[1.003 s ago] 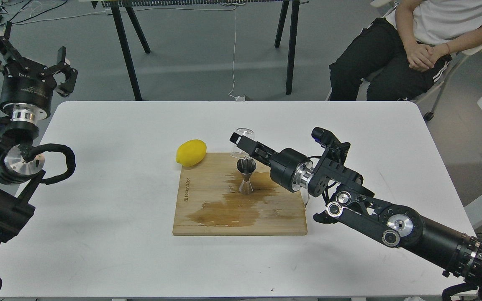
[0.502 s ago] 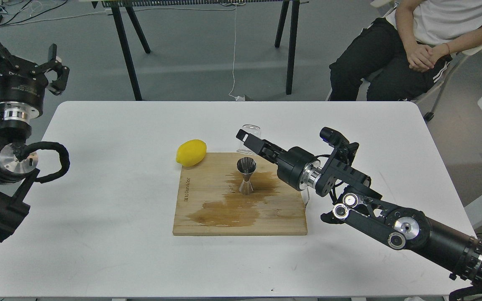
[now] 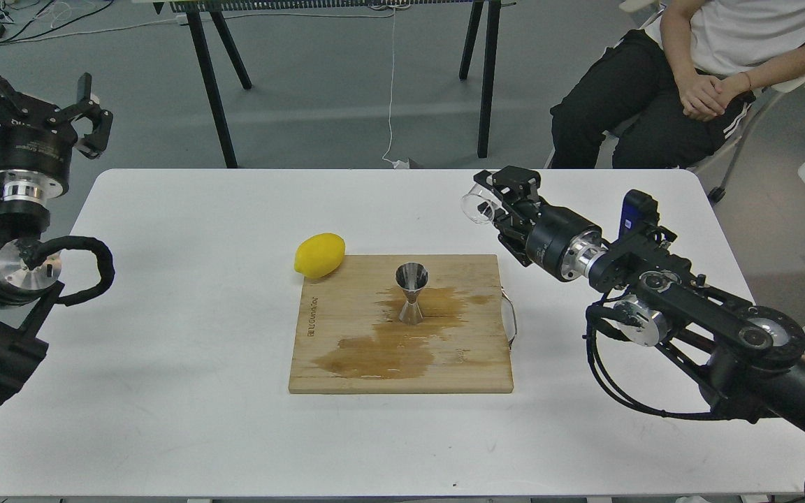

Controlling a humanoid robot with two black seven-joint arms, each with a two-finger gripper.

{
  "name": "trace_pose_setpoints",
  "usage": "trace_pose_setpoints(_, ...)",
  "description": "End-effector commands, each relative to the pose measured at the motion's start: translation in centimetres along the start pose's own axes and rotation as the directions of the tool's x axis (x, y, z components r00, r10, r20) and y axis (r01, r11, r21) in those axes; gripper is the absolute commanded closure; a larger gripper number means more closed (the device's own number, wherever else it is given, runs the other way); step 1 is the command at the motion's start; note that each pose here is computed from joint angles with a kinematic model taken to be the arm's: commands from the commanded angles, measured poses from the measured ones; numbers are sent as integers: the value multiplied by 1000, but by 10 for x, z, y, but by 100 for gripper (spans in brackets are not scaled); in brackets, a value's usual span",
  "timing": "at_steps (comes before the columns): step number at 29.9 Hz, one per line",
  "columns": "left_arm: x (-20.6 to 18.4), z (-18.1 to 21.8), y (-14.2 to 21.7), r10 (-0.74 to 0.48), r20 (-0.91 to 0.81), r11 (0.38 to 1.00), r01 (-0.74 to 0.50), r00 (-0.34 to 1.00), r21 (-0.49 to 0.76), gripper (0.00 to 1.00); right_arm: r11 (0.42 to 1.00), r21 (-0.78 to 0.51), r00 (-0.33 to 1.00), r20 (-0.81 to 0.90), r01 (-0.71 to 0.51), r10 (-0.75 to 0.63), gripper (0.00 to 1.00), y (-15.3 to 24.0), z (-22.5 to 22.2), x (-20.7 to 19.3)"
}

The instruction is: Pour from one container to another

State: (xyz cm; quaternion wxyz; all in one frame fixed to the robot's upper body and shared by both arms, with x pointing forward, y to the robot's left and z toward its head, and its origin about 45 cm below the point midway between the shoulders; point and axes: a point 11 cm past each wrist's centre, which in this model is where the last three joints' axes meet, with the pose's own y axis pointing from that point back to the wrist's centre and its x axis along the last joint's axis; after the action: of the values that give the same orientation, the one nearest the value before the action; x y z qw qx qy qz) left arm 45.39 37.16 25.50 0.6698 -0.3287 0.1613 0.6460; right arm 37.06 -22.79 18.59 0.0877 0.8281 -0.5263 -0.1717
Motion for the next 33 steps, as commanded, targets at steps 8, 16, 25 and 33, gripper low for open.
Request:
trace_pose_setpoints(8, -1, -3, 0, 1, 2, 1000, -1, 1000, 6, 0, 997, 4, 679, 733, -71, 45, 56, 36, 26, 64)
trace_pose_setpoints(16, 0, -2, 0, 9, 5, 1000, -9, 1000, 5, 0, 987, 48, 460, 887, -152, 28, 56, 73, 81, 102)
trace_pose_setpoints(25, -2, -5, 0, 8, -5, 1000, -8, 1000, 1, 0, 947, 14, 226, 972, -320, 62, 56, 94, 143, 120)
trace_pose_setpoints(33, -2, -5, 0, 8, -3, 1000, -8, 1000, 3, 0, 927, -35, 188, 976, -373, 113, 53, 105, 168, 131)
